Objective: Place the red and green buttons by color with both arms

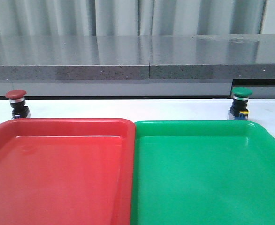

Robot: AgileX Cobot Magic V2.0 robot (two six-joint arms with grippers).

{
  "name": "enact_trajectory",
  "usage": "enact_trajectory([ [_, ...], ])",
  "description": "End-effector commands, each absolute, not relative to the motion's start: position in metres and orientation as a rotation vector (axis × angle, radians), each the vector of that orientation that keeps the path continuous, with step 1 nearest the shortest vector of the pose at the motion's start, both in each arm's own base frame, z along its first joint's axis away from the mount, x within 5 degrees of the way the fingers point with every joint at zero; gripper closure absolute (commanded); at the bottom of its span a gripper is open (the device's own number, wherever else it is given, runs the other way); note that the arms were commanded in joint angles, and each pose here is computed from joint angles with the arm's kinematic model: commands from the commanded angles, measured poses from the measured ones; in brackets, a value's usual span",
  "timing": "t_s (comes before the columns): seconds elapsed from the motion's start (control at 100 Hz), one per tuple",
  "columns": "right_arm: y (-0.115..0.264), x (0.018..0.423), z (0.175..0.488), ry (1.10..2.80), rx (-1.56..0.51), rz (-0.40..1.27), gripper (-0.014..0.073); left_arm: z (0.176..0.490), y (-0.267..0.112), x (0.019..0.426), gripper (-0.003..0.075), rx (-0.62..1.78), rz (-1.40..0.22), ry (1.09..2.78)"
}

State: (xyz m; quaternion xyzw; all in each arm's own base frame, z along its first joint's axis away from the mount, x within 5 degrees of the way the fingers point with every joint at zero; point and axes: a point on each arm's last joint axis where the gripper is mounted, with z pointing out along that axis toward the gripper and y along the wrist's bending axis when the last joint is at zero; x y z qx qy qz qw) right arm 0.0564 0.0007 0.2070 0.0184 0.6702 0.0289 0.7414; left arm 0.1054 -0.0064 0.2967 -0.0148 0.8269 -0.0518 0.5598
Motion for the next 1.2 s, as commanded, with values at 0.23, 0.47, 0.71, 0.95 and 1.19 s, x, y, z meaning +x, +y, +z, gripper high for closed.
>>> enact_trajectory([
  [0.23, 0.001, 0.052, 0.221, 1.357, 0.031, 0.054, 0.0659, 0.327, -0.008, 0.155, 0.0101, -0.080, -0.167, 1.967],
  [0.47, 0.001, 0.052, 0.221, 1.357, 0.031, 0.054, 0.0659, 0.344, -0.009, 0.201, 0.0102, -0.081, -0.176, 2.045],
  [0.71, 0.001, 0.052, 0.221, 1.357, 0.031, 0.054, 0.0659, 0.359, -0.015, 0.255, 0.0101, -0.079, -0.250, 2.236],
  [0.95, 0.001, 0.052, 0.221, 1.357, 0.031, 0.054, 0.0659, 0.355, -0.021, 0.311, 0.0101, -0.062, -0.322, 2.433],
  [1.19, 0.001, 0.052, 0.221, 1.357, 0.031, 0.054, 0.0659, 0.332, -0.024, 0.360, 0.0101, -0.043, -0.350, 2.602],
])
